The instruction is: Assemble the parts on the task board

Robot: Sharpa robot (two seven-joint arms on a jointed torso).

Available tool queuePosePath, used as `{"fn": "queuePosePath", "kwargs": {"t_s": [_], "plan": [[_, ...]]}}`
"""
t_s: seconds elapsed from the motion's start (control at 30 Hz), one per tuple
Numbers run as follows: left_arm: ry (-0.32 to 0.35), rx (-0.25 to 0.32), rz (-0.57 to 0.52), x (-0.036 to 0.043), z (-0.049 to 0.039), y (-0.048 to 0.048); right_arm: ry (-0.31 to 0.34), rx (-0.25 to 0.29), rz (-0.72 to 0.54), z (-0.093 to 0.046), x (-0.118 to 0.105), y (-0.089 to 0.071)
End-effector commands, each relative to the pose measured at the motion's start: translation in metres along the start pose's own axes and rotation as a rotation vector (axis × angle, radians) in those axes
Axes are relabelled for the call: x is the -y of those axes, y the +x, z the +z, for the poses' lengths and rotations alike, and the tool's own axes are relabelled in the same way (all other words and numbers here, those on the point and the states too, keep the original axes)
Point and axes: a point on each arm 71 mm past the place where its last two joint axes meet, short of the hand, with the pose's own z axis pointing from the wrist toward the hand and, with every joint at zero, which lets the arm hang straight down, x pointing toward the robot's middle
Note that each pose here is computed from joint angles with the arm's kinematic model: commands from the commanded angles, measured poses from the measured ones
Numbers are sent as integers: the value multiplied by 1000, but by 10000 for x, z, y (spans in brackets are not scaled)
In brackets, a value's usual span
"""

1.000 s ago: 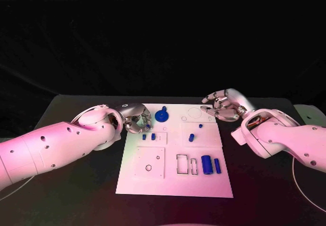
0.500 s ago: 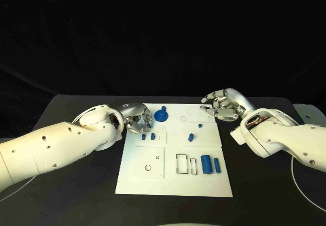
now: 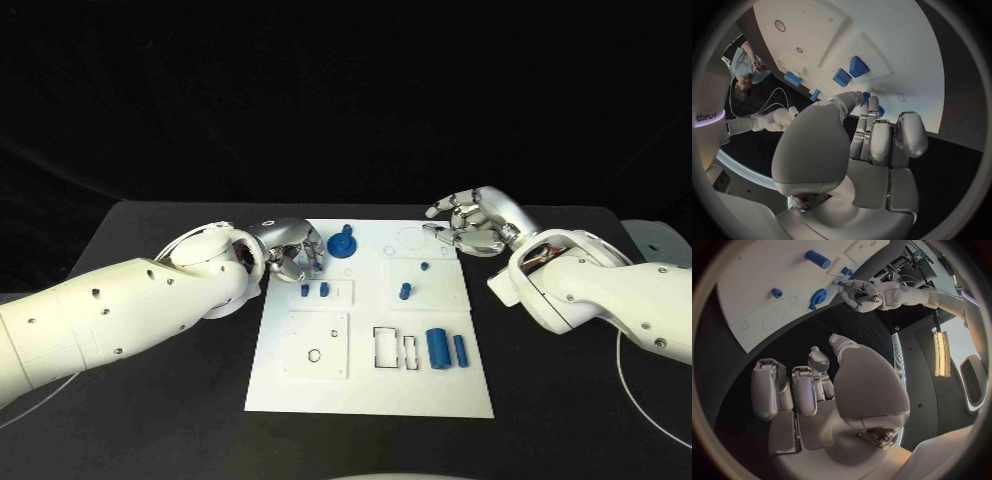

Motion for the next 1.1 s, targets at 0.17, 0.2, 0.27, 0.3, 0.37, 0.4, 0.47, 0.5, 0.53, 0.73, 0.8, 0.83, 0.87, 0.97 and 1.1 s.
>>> {"fn": "queuePosePath", "kwargs": {"t_s": [0.17,0.2,0.27,0.3,0.37,0.4,0.47,0.5,0.53,0.73,0.8,0.83,0.87,0.97,1.1], "plan": [[-12,-16,0,-4,22,11,-9,-7,-5,-1,-9,10],[-12,-17,0,-2,27,12,-9,-7,-5,0,-9,10],[-12,-17,0,0,32,13,-9,-7,-5,-1,-9,10],[-12,-17,0,2,34,14,-9,-7,-5,-1,-8,10],[-10,-17,0,7,41,15,-9,-7,-5,-1,-8,9],[-9,-18,0,10,44,16,-9,-7,-5,-1,-8,9],[-6,-18,0,17,51,18,-9,-7,-5,-2,-9,10],[-5,-19,0,20,53,19,-9,-7,-5,-2,-9,10],[-3,-20,0,25,58,21,-9,-7,-5,-2,-9,10],[5,-26,-1,45,68,29,-8,-7,-5,-4,-8,8],[6,-27,-1,49,68,30,-8,-7,-5,-5,-7,8],[7,-28,-2,50,68,31,-8,-7,-5,-5,-7,7],[7,-29,-2,51,68,32,-8,-7,-5,-5,-7,7],[5,-33,-2,49,67,35,-8,-7,-5,-5,-7,7],[-2,-32,-1,36,63,33,-7,-6,-5,-6,-4,4]]}}
